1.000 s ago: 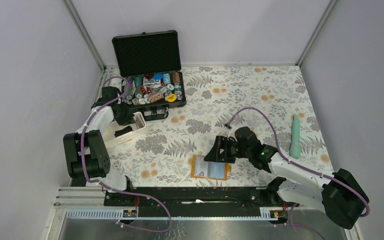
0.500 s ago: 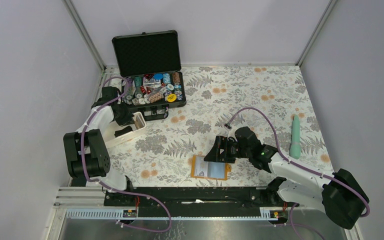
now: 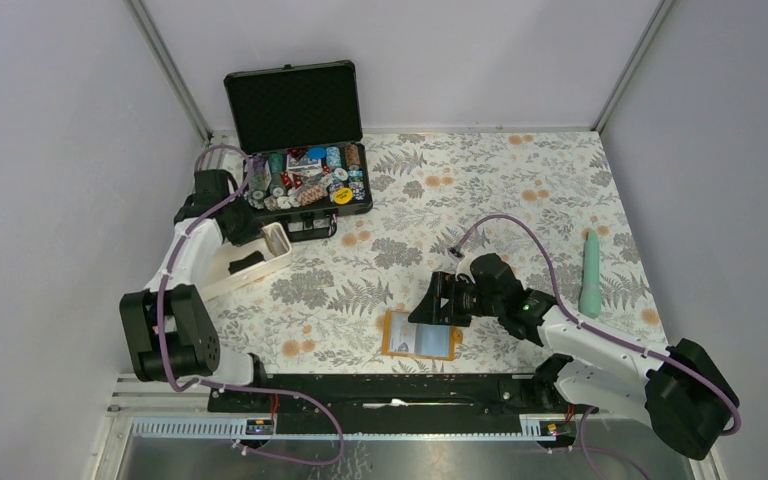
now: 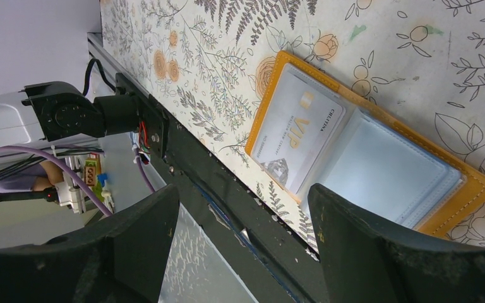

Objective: Put the credit cards into the card holder
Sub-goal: Pick up the credit card from the storage box.

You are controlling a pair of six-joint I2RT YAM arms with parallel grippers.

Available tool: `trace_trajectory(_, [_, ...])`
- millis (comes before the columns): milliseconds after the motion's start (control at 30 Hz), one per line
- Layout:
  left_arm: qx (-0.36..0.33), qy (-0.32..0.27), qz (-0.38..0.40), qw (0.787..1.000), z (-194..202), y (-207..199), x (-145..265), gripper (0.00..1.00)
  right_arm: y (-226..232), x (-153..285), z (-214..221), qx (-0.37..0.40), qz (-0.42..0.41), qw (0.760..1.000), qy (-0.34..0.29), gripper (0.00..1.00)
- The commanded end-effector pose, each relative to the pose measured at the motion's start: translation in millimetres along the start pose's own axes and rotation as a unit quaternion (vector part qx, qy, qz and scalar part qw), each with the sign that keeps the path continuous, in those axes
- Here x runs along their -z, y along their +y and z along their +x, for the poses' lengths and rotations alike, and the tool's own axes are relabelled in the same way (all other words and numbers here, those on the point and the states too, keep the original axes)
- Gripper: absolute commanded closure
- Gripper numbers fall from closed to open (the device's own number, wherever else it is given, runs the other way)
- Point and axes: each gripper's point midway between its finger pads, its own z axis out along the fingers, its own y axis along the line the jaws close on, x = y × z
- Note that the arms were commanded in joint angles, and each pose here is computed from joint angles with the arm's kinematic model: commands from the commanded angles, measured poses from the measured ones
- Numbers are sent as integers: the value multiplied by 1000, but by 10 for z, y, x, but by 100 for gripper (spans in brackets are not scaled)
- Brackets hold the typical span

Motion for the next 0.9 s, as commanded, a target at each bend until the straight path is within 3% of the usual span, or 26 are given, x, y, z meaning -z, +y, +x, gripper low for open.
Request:
trace_trajectory(0, [-7, -53, 6, 999, -245, -60, 170, 100, 90, 21, -99, 14, -10, 1000, -12, 19])
trace_trajectory(200, [-5, -94, 19, 995, -342, -119, 395, 100, 213, 67, -225, 36, -21, 999, -32, 19])
trace_trajectory(467, [-16, -156, 125, 980, -398, -485, 890, 100, 654, 261, -594, 101, -67, 987, -101, 17])
trace_trajectory(667, [-33, -162, 280, 946, -139, -1021, 1421, 100, 1151, 415, -782, 144, -149, 969, -132, 15])
trace_trajectory(867, [-83, -121, 402, 904, 451, -1620, 1898, 100, 1457, 435, -807, 141, -218, 958, -121, 16])
